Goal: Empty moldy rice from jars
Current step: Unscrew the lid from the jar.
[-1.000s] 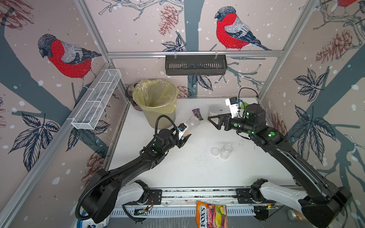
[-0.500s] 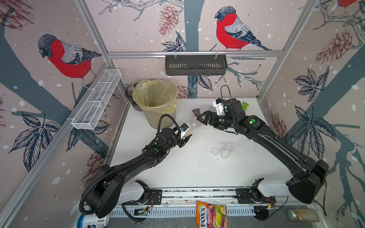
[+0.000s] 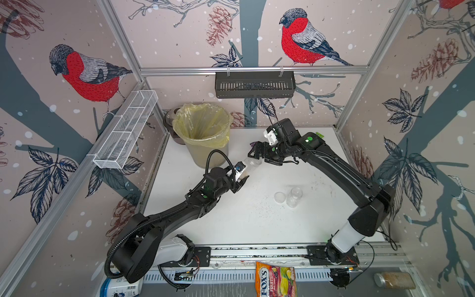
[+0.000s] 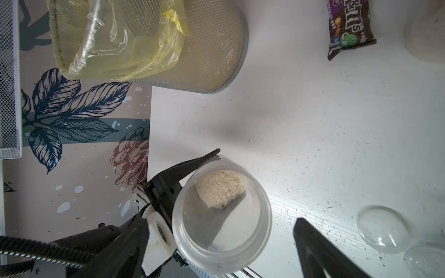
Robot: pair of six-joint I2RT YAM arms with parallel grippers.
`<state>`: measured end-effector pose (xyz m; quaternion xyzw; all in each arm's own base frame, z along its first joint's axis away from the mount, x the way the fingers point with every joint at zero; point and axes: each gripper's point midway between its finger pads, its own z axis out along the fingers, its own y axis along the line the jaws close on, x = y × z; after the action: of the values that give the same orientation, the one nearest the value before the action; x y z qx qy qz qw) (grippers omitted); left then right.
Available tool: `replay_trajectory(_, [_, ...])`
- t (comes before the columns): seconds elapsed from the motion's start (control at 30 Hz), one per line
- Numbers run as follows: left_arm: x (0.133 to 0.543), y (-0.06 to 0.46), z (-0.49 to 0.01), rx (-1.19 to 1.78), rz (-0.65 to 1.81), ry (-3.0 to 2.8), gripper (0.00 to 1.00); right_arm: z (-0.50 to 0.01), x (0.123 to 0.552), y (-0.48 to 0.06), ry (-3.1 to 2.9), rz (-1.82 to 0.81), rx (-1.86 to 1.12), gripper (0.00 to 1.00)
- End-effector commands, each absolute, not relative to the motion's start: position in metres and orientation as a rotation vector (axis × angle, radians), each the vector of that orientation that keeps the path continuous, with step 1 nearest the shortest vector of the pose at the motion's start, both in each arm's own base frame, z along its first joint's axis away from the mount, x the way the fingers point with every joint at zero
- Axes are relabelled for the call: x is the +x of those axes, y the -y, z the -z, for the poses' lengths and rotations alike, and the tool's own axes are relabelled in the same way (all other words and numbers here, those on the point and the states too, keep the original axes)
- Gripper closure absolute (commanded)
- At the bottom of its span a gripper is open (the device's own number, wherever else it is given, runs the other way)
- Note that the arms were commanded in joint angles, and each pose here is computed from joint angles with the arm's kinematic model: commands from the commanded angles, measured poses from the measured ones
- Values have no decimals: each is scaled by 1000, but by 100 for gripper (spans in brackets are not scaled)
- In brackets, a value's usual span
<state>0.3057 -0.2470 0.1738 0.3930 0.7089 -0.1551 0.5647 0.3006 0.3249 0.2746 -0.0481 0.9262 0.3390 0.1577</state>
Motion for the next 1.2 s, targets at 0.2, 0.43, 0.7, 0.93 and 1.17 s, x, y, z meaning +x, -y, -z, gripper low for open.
replay_trajectory(0.2, [309, 249, -185, 917, 354, -1613, 100, -269, 299, -327, -2683, -940, -212, 7])
replay_trajectory(0.43, [309, 249, -183, 918, 356, -1618, 100, -268, 302, -333, -2687, -948, -239, 12])
replay_trajectory(0.7, [309, 250, -184, 917, 356, -1615, 100, -265, 303, -333, -2714, -922, -264, 16])
replay_trajectory(0.93, [309, 249, -184, 918, 356, -1616, 100, -261, 302, -335, -2732, -924, -282, 19])
replay_trajectory(1.17, [310, 250, -183, 920, 355, -1620, 100, -258, 302, -334, -2739, -930, -291, 26])
